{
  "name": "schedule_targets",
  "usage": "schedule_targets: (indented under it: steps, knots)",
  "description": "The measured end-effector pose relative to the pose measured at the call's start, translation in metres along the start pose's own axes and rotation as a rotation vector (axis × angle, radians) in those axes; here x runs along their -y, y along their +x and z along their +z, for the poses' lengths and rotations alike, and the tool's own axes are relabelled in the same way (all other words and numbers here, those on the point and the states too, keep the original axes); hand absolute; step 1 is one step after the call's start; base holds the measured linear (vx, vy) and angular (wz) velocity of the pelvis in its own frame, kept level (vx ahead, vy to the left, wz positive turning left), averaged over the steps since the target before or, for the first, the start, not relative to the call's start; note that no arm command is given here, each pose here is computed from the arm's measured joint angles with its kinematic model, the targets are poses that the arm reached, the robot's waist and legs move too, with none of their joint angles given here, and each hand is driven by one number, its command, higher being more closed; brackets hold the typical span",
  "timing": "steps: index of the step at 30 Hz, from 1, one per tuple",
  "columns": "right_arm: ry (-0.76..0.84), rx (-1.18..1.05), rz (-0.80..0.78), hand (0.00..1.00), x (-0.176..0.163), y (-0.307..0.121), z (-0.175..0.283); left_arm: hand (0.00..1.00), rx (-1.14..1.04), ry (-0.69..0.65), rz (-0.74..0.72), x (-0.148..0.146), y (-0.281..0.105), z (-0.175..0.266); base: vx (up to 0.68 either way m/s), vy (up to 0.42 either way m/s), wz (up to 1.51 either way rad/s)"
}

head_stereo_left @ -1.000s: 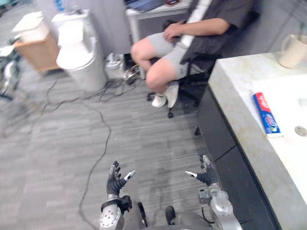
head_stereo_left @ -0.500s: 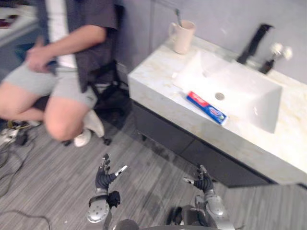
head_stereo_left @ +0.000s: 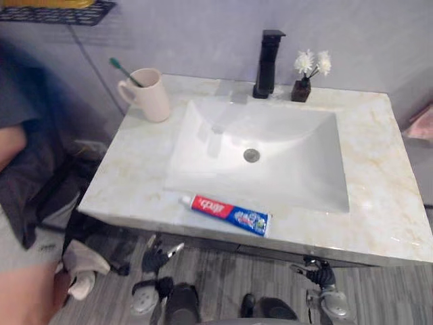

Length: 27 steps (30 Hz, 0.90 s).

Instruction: Organize washtable

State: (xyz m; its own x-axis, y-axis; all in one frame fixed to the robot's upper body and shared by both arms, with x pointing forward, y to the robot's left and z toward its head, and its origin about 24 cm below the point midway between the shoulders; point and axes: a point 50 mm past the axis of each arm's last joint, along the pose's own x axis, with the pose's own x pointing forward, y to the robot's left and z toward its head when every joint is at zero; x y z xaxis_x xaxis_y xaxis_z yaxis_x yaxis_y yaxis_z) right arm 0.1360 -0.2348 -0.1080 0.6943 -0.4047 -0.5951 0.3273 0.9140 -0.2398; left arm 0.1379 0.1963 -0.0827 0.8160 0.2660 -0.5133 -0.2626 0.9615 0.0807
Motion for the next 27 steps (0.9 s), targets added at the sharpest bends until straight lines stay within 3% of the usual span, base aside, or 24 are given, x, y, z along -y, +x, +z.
schedule_targets:
  steps: [6,21,27]
  knots:
    - [0.064,-0.090,-0.049,0.00,0.001,-0.010,-0.022,0.00,-0.061,0.066,0.045,-0.021,-0.010,-0.014,0.21,0.205,-0.34]
    - [0.184,-0.109,-0.063,0.00,0.000,-0.009,-0.023,0.00,-0.061,0.007,0.031,-0.003,0.002,-0.016,-0.01,0.011,-0.03]
    - [0.250,-0.123,-0.099,0.00,0.008,-0.004,-0.023,0.00,-0.106,-0.003,0.096,-0.024,0.008,-0.027,0.05,-0.003,-0.10]
